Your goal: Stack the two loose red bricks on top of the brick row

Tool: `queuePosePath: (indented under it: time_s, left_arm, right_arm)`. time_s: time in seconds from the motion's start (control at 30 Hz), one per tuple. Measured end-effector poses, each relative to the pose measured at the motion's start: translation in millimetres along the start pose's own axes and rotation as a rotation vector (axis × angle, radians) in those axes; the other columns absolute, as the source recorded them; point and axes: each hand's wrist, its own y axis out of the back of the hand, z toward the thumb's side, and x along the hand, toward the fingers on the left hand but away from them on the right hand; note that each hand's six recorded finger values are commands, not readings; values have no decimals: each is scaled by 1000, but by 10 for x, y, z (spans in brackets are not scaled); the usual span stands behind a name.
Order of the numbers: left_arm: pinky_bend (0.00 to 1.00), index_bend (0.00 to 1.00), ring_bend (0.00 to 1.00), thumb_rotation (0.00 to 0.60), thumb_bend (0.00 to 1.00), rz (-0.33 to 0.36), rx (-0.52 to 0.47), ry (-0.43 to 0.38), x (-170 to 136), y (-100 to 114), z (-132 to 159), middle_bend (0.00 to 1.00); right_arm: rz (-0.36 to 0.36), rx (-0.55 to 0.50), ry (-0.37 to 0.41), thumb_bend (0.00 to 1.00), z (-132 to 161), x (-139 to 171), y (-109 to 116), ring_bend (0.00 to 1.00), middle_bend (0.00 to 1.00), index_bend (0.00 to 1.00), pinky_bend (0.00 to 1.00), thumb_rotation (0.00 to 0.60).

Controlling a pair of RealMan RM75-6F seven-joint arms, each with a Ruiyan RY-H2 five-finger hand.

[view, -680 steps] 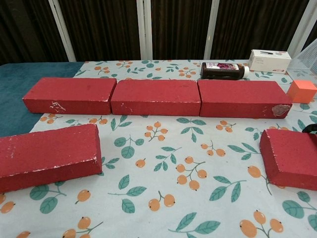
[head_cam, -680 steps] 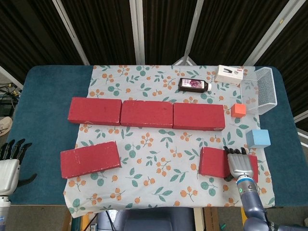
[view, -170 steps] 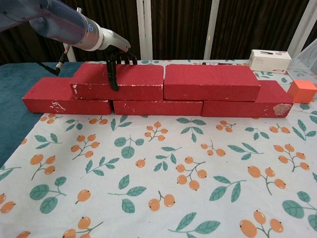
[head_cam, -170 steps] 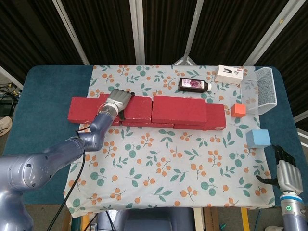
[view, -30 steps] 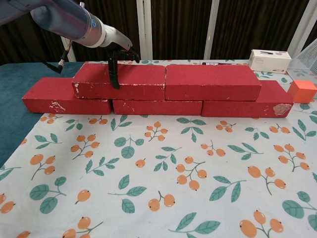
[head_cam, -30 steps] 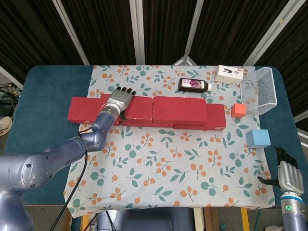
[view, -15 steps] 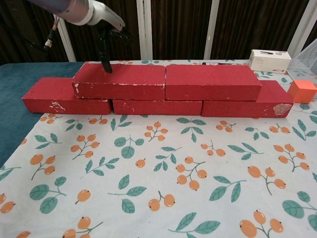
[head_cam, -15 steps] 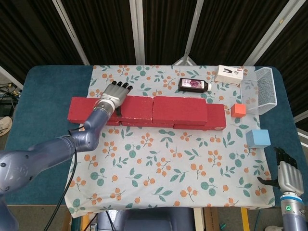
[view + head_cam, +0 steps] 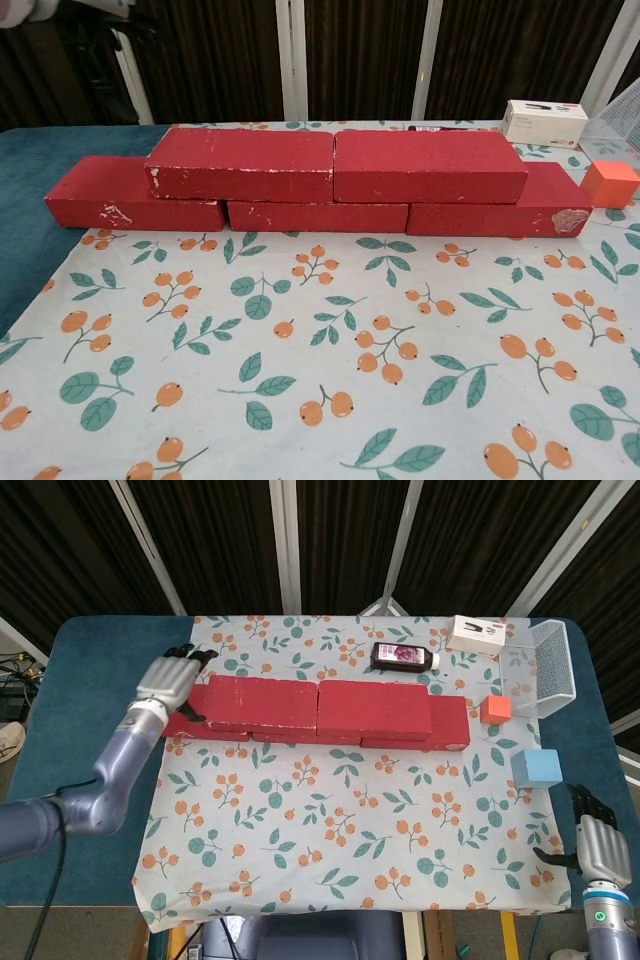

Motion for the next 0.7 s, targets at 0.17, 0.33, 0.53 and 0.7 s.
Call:
queuePosePath:
  time_s: [0.17, 0.33, 0.53, 0.7]
  left_arm:
    - [108, 145, 15, 600, 0, 101, -64, 1, -645, -294, -580, 145]
    - [105, 146, 6, 600, 0, 131, -144, 62, -1384, -712, -1106, 130]
    - [105, 148, 4, 600, 0, 156, -251, 76, -1924, -1058, -1322, 124]
    - [105, 164, 4, 600, 0, 224, -279, 67, -2111, -1233, -1352, 123]
  right_arm:
    - [1, 5, 31, 104, 53, 69, -2, 0, 9, 7, 0, 600]
    - [5, 13, 52, 104, 82, 123, 3, 0, 10, 5, 0, 600]
    - [-15, 26, 63, 104, 108, 173, 37, 0, 9, 2, 0, 600]
    - [-48, 24, 76, 105, 127, 204, 84, 0, 9, 2, 0, 600]
